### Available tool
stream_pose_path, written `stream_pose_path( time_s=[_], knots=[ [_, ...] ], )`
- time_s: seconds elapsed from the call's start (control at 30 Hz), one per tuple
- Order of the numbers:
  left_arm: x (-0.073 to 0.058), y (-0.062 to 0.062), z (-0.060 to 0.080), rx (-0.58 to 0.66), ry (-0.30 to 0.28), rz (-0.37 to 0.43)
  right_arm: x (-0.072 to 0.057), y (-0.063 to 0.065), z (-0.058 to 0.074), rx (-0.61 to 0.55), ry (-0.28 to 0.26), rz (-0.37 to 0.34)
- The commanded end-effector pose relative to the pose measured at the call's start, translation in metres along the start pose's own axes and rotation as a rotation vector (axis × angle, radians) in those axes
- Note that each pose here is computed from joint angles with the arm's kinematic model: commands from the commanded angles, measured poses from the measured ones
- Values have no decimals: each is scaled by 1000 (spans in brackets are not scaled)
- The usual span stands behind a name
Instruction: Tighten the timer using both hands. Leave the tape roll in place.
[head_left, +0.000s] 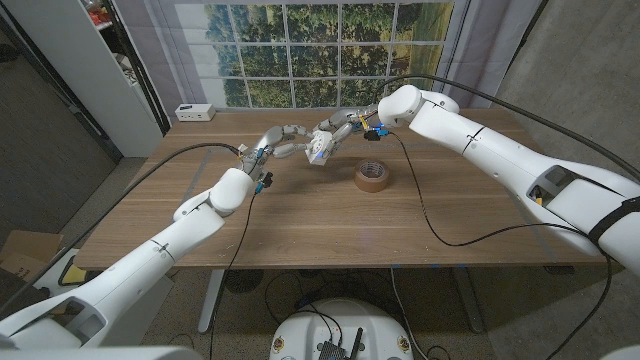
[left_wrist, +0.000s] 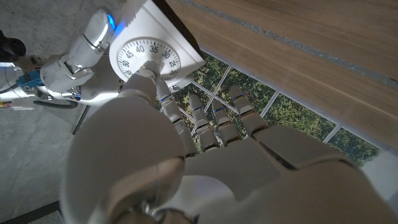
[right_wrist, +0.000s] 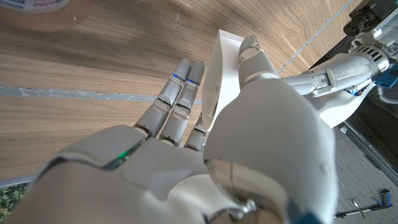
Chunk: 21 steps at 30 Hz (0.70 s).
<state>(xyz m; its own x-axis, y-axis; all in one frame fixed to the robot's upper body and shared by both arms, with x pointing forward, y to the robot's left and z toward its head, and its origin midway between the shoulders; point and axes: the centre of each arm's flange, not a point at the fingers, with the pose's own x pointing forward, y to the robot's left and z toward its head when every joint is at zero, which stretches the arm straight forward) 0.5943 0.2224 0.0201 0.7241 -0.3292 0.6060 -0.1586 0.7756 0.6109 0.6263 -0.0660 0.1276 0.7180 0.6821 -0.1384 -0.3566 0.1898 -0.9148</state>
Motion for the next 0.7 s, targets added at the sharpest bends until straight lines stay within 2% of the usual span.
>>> stream_pose_path(
  time_s=[0.03,0.4,0.7],
  knots=[
    [2,-2,2,8,6,-6,-2,-2,-1,25,-14,13],
    [6,0,8,35,-23,-18,-3,-3,-7,62,-33,65],
    [13,13,33,181,-124,-106,-2,-6,-10,81,-44,162]
  ],
)
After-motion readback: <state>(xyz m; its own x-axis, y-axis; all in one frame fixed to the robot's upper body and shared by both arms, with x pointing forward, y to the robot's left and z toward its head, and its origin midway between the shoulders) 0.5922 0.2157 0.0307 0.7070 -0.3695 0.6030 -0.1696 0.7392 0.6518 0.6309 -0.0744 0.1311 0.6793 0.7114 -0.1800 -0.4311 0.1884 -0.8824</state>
